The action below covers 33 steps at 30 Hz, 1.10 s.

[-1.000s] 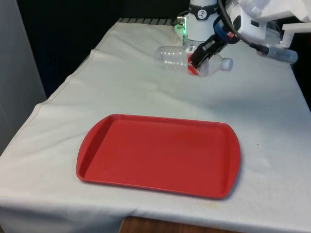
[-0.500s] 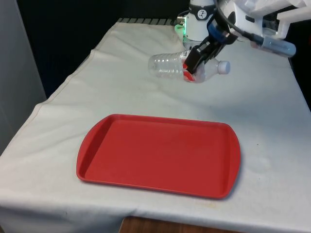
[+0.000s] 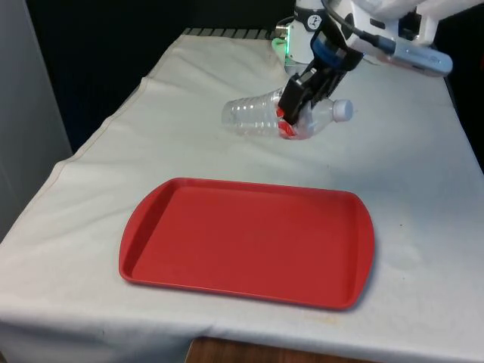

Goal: Place the bottle upright on the tray.

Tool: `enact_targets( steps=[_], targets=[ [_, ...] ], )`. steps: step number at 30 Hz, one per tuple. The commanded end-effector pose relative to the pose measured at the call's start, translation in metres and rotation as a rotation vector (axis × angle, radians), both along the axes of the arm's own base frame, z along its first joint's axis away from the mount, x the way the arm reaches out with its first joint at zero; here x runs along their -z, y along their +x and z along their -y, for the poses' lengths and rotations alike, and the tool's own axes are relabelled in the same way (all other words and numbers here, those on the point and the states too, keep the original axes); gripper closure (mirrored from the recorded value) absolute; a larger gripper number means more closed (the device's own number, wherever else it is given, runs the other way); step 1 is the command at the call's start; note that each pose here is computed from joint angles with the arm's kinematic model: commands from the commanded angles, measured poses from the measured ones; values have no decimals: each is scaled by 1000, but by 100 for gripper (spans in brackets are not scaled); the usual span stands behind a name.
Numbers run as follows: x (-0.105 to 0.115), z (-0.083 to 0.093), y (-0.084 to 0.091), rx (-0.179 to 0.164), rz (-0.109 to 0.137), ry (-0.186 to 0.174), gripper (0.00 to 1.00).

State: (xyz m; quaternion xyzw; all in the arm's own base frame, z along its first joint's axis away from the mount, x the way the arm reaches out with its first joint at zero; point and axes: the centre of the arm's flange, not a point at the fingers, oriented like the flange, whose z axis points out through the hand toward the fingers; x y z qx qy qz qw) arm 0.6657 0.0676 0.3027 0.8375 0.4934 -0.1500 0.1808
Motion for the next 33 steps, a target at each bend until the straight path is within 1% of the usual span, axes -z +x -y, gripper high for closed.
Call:
enact_targets(
  steps=[1,4,5,6,7,8,13,14,16,17,18,19,20,21,22,23,24,25,27,28,31,32,33],
  targets=[
    [-1,3,4,-6,14,16,86],
    [-2,7,8,-9,32,27,86],
    [-3,10,11,-10,45,36,86],
    [-3,10,11,-10,45,36,86],
    [-2,8,9,-8,38,22,86],
    [-4,13,13,-11,57,44,86],
    [-3,19,18,-9,89,66,86],
    [-4,21,19,-9,103,75,86],
    [-4,24,21,-7,115,85,86],
    [-3,22,19,-3,106,72,86],
    [-4,24,21,-7,120,89,86],
    [-4,25,22,-5,125,93,86],
    [-4,28,24,-4,137,102,86],
    [-5,29,24,-2,143,106,86],
    [-5,29,24,-2,143,106,86],
    [-4,31,26,-1,154,116,86],
    [-4,30,25,3,147,103,86],
    [-4,32,27,-1,160,120,86],
    [-5,35,29,1,174,129,86],
    [-5,38,31,3,188,139,86],
    [-5,40,33,4,206,154,86],
    [-5,42,34,5,211,158,86],
    [-5,40,32,9,201,143,86]
  ],
)
